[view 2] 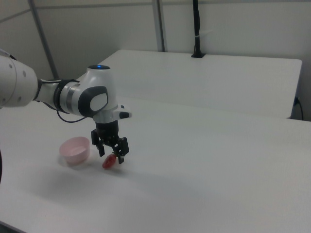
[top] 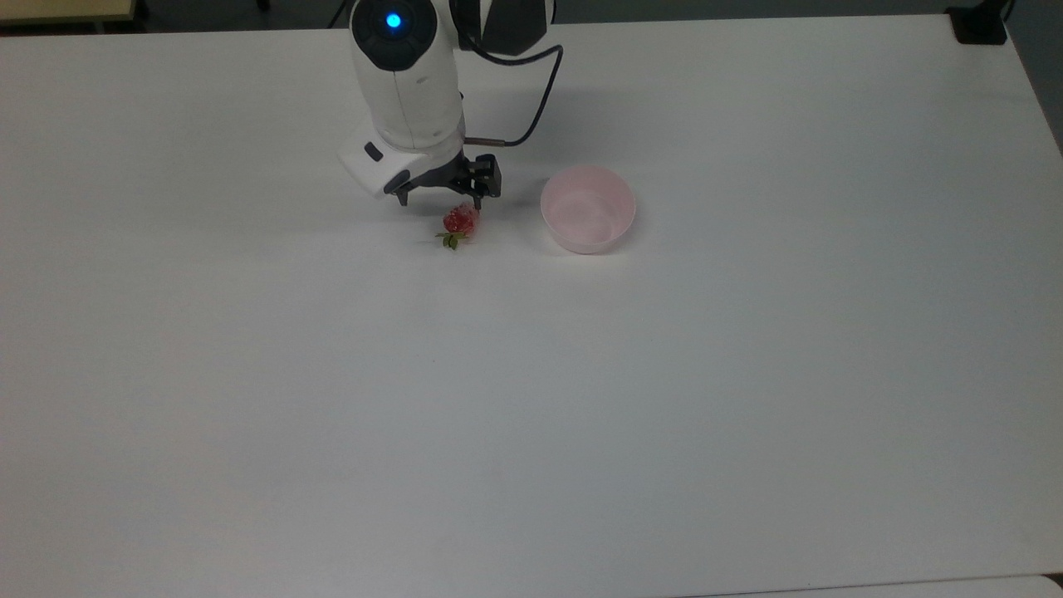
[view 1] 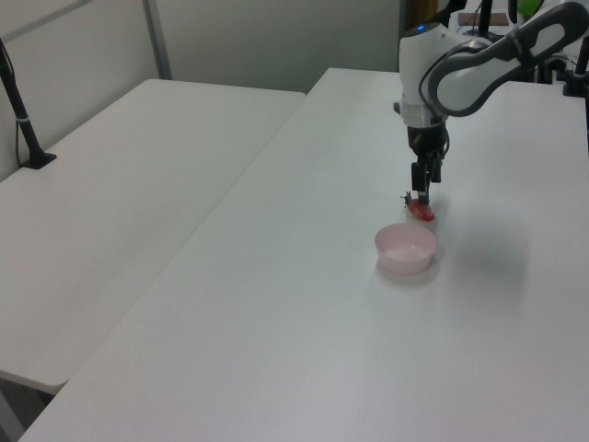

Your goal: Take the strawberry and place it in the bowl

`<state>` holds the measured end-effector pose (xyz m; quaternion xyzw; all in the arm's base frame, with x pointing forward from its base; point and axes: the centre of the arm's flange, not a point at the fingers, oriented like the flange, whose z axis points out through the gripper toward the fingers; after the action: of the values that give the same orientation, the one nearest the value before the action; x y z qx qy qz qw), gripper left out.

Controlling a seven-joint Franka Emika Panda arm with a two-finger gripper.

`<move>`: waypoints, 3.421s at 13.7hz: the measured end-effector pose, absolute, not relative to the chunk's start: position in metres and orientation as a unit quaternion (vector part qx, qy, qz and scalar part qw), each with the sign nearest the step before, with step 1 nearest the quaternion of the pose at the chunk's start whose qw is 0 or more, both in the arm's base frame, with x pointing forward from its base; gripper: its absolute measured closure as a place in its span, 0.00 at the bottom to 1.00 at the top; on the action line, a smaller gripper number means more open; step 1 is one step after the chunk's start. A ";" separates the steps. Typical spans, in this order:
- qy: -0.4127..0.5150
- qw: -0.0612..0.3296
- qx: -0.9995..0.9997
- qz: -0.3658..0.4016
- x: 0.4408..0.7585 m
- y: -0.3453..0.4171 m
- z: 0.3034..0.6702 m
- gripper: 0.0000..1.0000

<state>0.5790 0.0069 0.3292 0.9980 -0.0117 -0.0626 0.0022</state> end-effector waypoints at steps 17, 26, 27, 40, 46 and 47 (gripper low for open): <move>0.001 -0.001 0.999 -0.051 0.582 0.053 0.362 0.61; 0.027 -0.001 0.999 -0.047 0.564 0.176 0.417 0.61; 0.027 0.002 0.998 -0.053 0.563 0.184 0.409 0.61; -0.010 0.020 0.998 -0.050 0.575 0.192 0.369 0.06; -0.040 0.019 0.999 -0.015 0.581 0.162 0.436 0.00; -0.050 0.021 0.998 -0.010 0.579 0.150 0.460 0.00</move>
<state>0.5786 0.1504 0.4597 0.9985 -0.0498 -0.0097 0.0210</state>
